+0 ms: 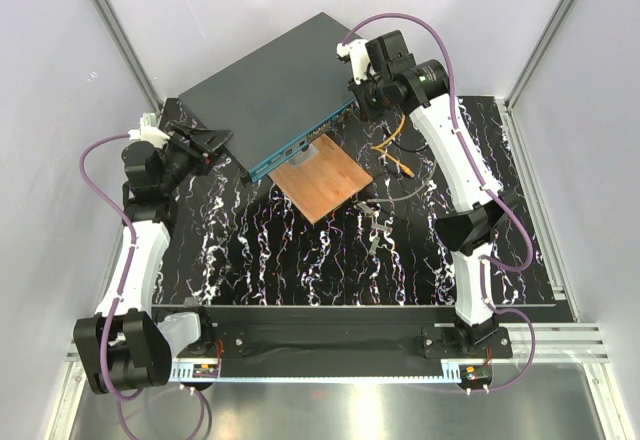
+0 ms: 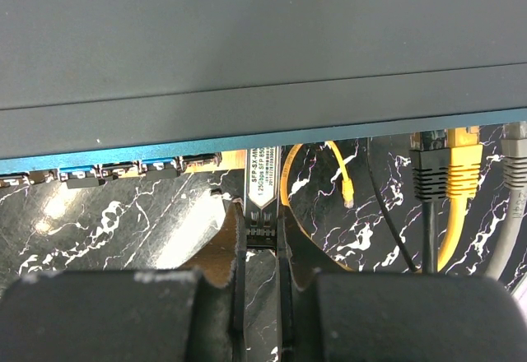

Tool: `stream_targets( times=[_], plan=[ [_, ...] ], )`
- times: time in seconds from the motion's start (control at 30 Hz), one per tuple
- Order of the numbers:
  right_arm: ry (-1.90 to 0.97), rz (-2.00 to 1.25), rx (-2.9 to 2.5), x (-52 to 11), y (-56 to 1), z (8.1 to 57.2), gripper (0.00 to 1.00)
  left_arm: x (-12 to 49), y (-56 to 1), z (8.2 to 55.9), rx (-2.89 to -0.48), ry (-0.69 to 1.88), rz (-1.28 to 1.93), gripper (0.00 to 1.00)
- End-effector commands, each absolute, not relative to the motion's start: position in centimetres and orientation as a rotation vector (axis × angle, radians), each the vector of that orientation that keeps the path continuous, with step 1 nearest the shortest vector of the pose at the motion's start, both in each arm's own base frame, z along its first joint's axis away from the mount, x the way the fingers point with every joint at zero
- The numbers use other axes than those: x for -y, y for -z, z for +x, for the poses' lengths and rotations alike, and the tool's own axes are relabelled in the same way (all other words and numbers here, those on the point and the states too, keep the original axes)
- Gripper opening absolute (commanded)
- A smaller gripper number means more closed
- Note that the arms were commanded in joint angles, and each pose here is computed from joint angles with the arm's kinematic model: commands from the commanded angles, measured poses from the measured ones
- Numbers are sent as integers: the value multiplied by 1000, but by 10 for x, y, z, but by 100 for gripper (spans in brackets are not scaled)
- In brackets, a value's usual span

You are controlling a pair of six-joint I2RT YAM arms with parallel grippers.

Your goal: Insert the plug into the switch port

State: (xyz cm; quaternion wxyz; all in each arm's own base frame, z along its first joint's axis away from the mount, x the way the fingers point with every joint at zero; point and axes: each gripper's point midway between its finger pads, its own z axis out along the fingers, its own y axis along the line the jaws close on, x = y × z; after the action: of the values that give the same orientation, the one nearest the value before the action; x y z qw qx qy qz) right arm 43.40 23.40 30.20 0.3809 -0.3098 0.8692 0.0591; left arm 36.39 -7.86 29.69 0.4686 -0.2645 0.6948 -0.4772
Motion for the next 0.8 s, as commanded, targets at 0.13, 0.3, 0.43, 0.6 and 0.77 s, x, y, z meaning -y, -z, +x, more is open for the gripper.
stream_targets(
  times=[0.13,0.3,0.43,0.6,0.77],
  plan=[
    [-302,-698,-1915,-286,-365,467,13,103,-326,354,-1643,1242,-457,40],
    [-294,-708,-1893,-286,-364,471,20,103,-326,354,-1642,1243,-457,40],
    [-306,-723,-1877,-290,-364,472,27,104,-325,353,-1645,1243,-457,40],
    [-304,-740,-1875,-291,-362,473,39,103,-323,354,-1646,1238,-465,40],
    [-294,-752,-1878,-288,-364,468,62,103,-323,355,-1648,1241,-464,40]
  ],
)
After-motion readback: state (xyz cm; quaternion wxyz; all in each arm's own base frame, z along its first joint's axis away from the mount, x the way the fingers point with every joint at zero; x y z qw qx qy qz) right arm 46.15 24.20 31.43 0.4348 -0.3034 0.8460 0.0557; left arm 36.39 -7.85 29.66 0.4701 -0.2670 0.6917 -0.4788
